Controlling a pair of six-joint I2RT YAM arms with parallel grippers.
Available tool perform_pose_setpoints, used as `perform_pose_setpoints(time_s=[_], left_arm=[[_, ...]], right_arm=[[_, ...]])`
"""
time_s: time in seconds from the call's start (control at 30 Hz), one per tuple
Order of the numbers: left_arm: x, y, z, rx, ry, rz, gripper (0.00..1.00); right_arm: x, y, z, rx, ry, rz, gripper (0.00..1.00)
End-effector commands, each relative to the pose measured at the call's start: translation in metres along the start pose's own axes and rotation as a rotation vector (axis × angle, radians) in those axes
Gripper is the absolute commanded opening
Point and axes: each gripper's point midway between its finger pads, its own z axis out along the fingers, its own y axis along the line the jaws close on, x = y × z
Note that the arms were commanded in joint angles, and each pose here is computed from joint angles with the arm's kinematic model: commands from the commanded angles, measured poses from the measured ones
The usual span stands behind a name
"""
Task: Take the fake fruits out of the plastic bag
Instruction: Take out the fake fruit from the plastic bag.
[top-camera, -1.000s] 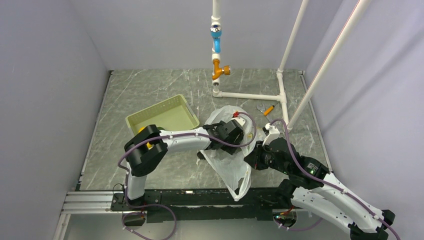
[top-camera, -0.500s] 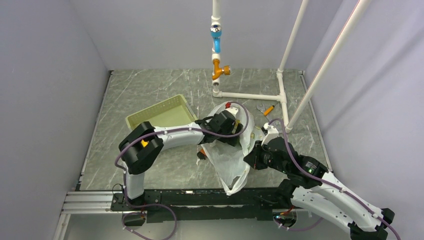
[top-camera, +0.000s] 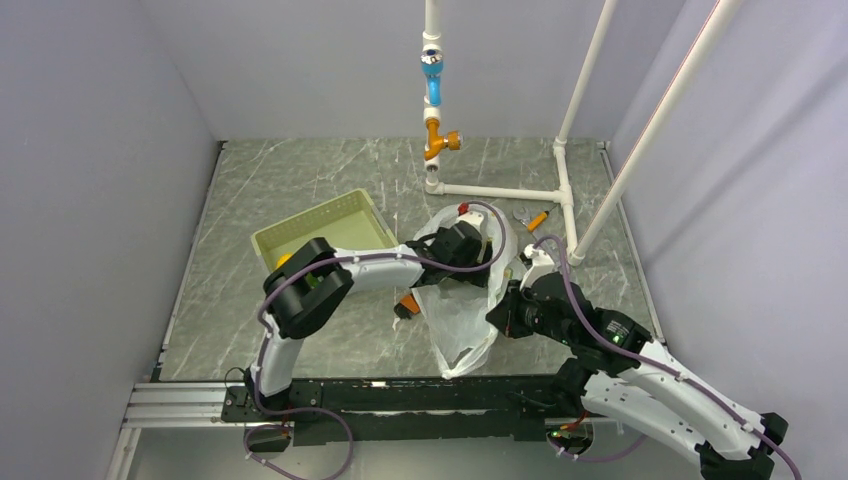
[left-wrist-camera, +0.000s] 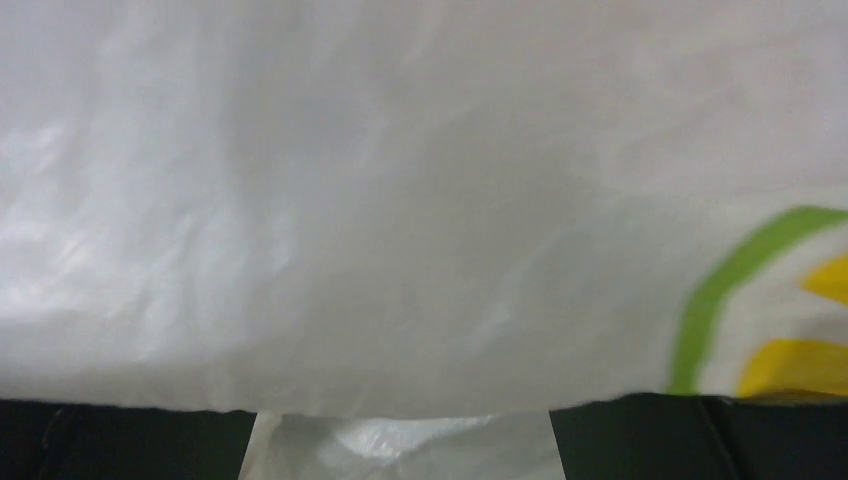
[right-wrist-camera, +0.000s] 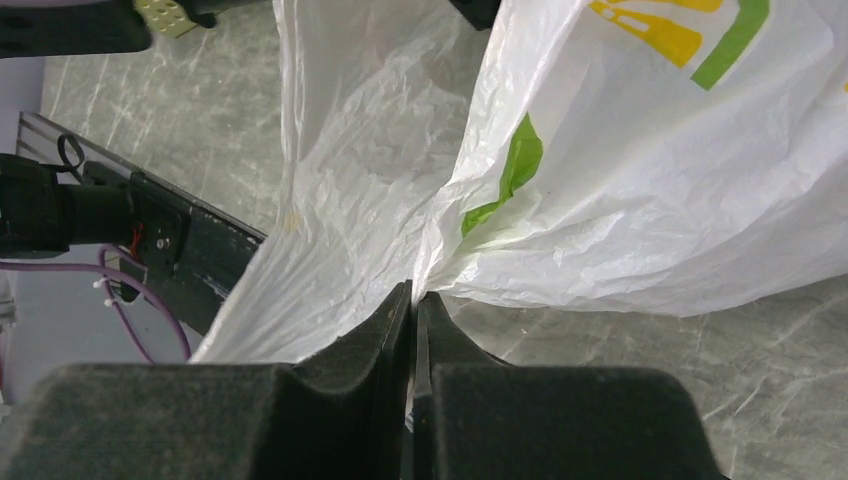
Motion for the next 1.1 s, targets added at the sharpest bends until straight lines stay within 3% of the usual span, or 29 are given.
perform_pose_setpoints(time_s=[0.0,0.07,0.17,0.23,0.4,0.57,0.83,1.07], left_arm=[[-0.019,-0.004,0.021,-0.025,-0.051,-0.063,0.96],[-0.022,0.000,0.021,-0.033,-0.077,-0.068,0.90],[-0.030,-0.002,0.014,-0.010,-0.121,-0.061,0.65],[-0.031,-0.001,0.004,-0.006,-0.130,-0.057,0.54],[-0.026,0.005,-0.024,0.010,-0.131,-0.051,0.40],[-0.021,-0.010,-0.058,0.135,-0.101,-0.023,0.31],[0.009,-0.044,-0.113,0.405,0.032,0.011,0.28],[0.018,-0.057,-0.171,0.595,-0.001,0.012,0.25]], right_arm=[[-0.010,0.009,-0.002,-0.034,-0.033,-0.007,0.07],[-0.009,0.009,-0.003,-0.040,-0.038,-0.003,0.07],[-0.010,0.010,-0.004,-0.050,-0.048,0.003,0.07],[-0.011,0.009,-0.004,-0.048,-0.053,0.005,0.07],[-0.011,0.010,-0.003,-0.054,-0.056,0.007,0.07],[-0.010,0.010,-0.002,-0.055,-0.056,0.006,0.06],[-0.018,0.008,-0.004,-0.039,-0.091,0.002,0.06],[-0.021,0.005,-0.002,-0.020,-0.102,-0.007,0.06]])
